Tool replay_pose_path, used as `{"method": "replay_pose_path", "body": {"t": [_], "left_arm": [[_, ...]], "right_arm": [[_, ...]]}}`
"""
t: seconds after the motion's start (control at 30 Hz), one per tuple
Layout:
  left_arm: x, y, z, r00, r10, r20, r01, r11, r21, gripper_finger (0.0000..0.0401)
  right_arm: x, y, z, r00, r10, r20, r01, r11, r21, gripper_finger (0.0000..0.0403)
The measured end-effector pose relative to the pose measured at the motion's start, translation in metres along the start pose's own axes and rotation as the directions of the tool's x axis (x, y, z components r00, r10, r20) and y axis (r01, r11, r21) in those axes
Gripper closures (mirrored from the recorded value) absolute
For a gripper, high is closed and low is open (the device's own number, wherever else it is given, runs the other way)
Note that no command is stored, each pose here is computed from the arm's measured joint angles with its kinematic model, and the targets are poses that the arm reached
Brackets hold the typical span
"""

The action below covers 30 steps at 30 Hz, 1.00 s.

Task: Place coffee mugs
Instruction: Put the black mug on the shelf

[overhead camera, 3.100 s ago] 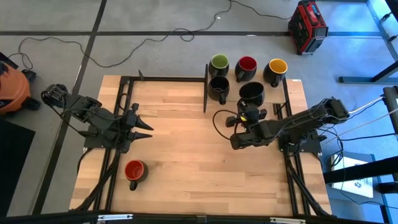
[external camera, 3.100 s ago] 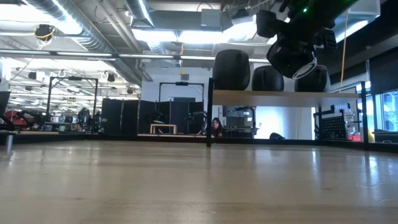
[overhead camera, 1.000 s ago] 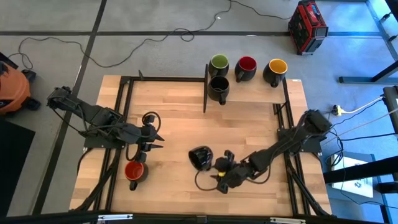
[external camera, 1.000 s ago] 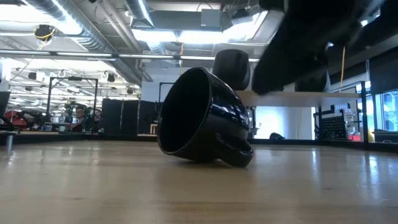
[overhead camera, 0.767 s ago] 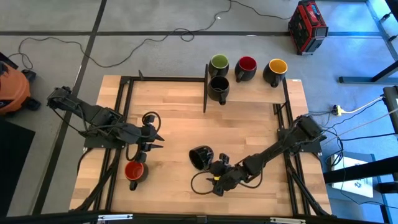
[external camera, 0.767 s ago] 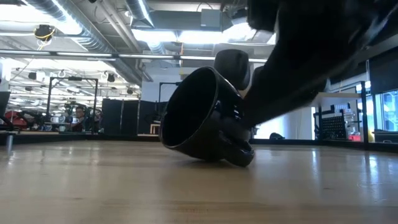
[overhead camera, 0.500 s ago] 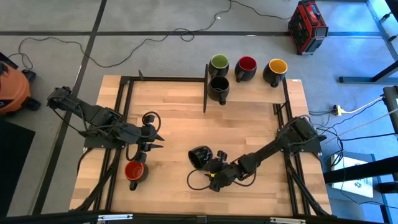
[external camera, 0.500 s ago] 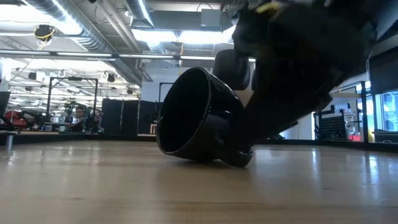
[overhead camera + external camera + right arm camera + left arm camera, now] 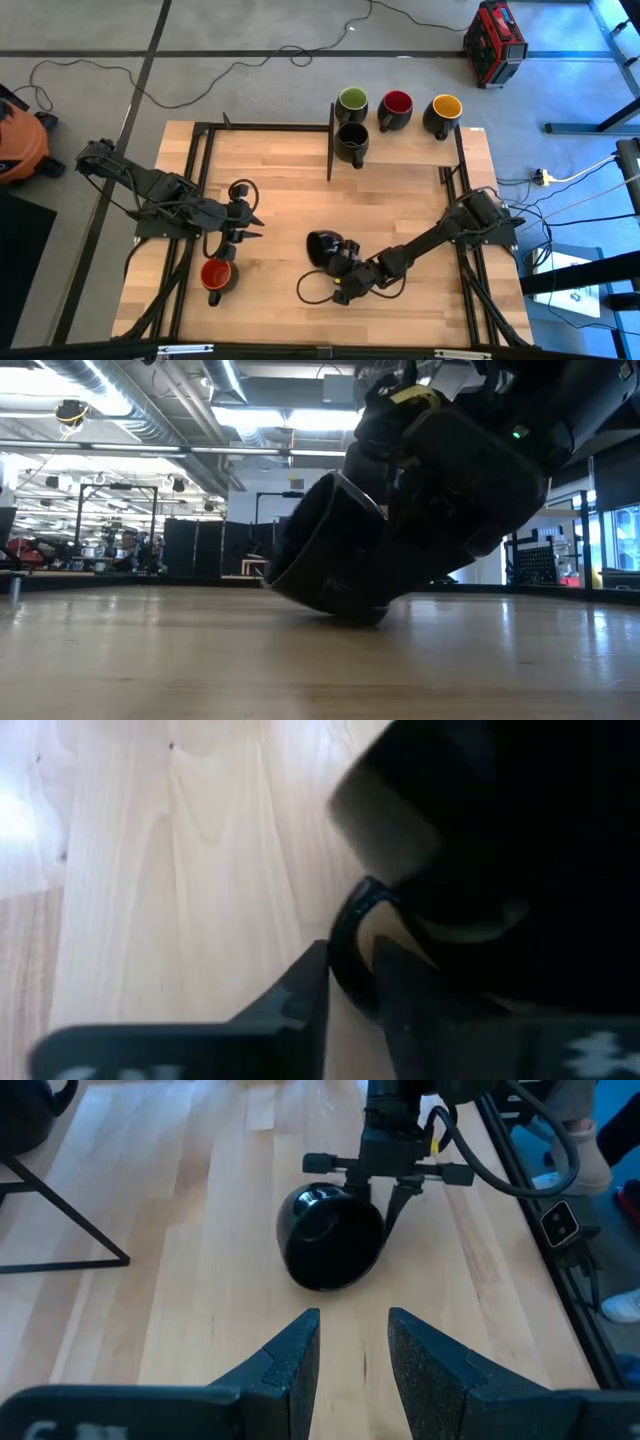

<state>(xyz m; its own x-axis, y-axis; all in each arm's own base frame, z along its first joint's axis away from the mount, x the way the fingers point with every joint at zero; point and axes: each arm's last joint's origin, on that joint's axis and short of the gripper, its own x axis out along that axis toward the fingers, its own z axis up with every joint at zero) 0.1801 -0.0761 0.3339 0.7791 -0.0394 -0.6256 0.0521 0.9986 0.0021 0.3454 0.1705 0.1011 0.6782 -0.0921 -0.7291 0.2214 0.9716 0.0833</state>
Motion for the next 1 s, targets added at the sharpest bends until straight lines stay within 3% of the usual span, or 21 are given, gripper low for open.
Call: {"method": "replay_pose_path", "body": {"t": [0.17,0.33,0.47,0.67,0.8,1.0], "left_arm": [[0.0,0.0,0.0,1.0,0.001,0.0,-0.001,1.0,0.0,0.0286],[0.0,0.0,0.0,1.0,0.002,0.001,-0.002,1.0,0.007,0.0287],[0.0,0.0,0.0,1.0,0.002,0.002,-0.002,1.0,0.018,0.0287],[0.0,0.003,0.001,1.0,0.009,0.005,-0.009,1.0,0.007,0.0287],[-0.006,0.005,0.001,1.0,-0.019,0.02,0.019,1.0,-0.002,0.0287],[-0.016,0.008,0.0,0.998,-0.03,0.051,0.031,0.999,-0.035,0.0287]], "right_arm": [[0.0,0.0,-0.001,1.0,0.002,-0.007,-0.002,1.0,-0.025,0.0389],[0.0,0.003,0.004,0.998,0.044,0.054,-0.045,0.999,0.005,0.0392],[-0.001,0.009,0.013,0.982,0.142,0.128,-0.147,0.989,0.028,0.0395],[-0.004,0.014,0.04,0.9,0.277,0.336,-0.31,0.95,0.047,0.04],[0.004,0.009,0.05,0.848,0.294,0.441,-0.35,0.935,0.049,0.0399],[0.018,0.0,0.049,0.85,0.275,0.45,-0.34,0.938,0.068,0.0401]]}}
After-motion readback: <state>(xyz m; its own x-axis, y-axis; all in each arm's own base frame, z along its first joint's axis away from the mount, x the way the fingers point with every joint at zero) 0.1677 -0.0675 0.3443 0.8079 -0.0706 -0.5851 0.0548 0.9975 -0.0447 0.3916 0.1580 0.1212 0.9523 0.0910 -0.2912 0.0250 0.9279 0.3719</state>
